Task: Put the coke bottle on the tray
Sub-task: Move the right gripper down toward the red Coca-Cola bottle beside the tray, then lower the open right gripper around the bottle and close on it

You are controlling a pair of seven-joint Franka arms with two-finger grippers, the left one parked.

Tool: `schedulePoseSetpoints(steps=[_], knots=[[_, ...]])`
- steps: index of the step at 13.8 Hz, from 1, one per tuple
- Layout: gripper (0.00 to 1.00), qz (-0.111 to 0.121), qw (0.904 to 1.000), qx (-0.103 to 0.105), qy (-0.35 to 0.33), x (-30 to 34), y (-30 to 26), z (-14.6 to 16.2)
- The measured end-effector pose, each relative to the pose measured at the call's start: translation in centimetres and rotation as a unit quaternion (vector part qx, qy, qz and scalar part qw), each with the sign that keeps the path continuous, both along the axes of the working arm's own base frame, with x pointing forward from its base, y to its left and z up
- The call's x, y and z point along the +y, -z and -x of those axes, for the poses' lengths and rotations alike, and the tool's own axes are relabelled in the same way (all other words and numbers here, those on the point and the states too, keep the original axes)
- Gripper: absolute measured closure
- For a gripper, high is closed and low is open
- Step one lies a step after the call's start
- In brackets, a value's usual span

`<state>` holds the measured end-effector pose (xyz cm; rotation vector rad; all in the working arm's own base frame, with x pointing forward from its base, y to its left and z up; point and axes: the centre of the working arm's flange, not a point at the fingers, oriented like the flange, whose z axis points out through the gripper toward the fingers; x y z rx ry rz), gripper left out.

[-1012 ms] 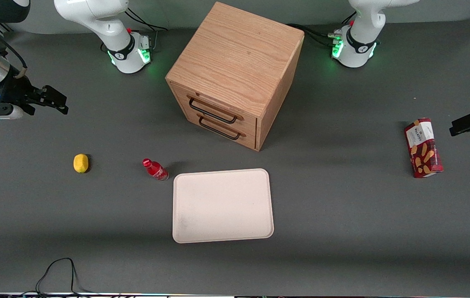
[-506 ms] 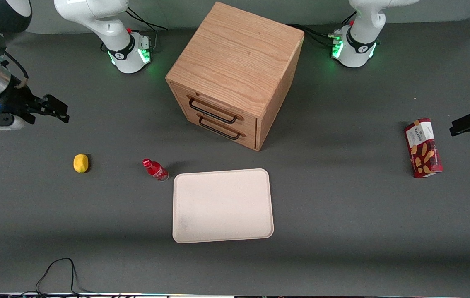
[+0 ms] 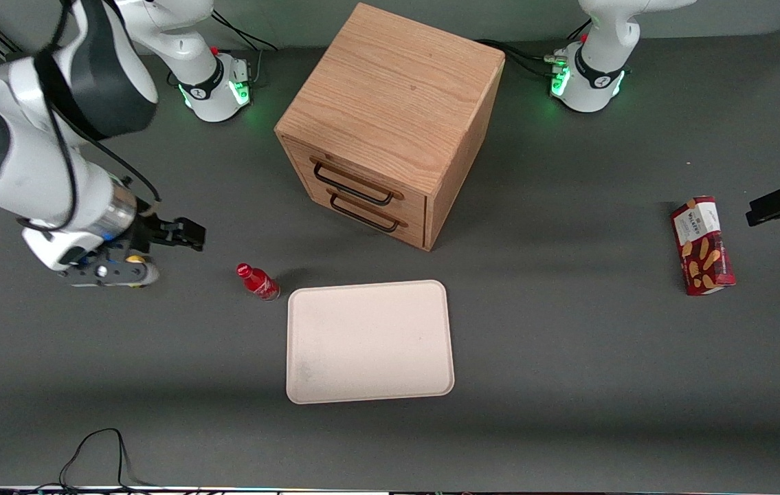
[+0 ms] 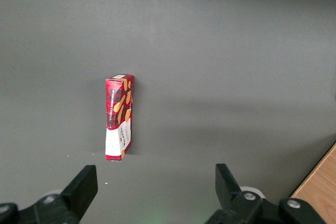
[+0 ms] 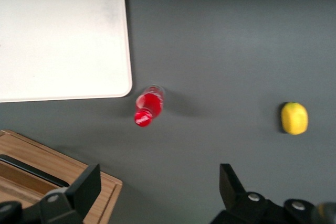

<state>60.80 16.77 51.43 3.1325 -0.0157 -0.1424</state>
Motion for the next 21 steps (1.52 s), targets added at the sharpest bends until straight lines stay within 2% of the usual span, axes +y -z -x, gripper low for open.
schedulePoseSetpoints(steps=[2, 4, 7, 13, 17, 19, 21], knots=[[0.0, -0.001, 1.0, 0.008, 0.001, 0.8, 1.6, -0.8], [0.0, -0.005, 1.0, 0.006, -0.004, 1.6, 3.4, -1.5], [0.0, -0.013, 0.9999, -0.006, -0.006, 2.5, 8.1, -2.0], [0.0, -0.015, 0.9998, -0.015, 0.004, 3.3, 18.8, 1.1], [0.0, -0.004, 1.0, -0.005, -0.002, 3.2, 20.9, 2.5], [0.03, -0.001, 1.0, -0.008, -0.006, 3.2, 20.7, 2.6], [0.24, 0.003, 0.9999, -0.011, -0.009, 3.2, 20.4, 2.7]])
